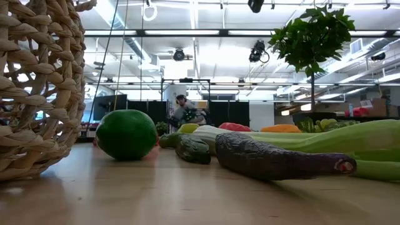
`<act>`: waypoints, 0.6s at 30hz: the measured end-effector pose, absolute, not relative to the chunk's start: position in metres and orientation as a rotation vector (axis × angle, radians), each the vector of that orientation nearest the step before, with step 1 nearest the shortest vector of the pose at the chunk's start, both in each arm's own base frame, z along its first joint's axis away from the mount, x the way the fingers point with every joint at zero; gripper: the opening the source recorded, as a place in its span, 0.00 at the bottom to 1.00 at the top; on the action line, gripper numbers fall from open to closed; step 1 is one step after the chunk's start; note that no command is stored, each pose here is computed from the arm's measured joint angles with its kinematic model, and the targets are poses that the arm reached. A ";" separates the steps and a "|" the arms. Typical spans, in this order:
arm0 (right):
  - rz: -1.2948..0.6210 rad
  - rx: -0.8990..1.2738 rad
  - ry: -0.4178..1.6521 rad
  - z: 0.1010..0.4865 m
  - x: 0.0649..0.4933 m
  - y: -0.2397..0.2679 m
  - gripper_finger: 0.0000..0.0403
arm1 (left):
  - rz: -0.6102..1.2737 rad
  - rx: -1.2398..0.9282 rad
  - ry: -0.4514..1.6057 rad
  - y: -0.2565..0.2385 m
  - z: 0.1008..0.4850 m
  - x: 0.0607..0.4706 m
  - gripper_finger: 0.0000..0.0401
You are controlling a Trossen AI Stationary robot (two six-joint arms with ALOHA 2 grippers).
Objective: Build produce basket
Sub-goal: Put the lemon into the basket, then put the red chili pepper into the basket
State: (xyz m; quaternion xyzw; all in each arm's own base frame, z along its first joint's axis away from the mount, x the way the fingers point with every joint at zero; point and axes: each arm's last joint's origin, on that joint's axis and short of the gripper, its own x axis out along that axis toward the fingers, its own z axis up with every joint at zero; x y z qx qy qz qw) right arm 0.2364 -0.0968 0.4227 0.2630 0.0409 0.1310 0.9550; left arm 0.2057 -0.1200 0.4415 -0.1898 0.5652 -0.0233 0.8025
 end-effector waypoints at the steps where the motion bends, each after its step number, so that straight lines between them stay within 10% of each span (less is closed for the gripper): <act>1: 0.272 0.534 0.084 0.423 0.236 -0.097 0.71 | -0.083 -0.369 1.215 -0.125 0.441 0.204 0.60; 18: 0.435 0.583 0.141 0.423 0.234 -0.092 0.71 | -0.116 -0.237 1.407 -0.168 0.397 0.216 0.81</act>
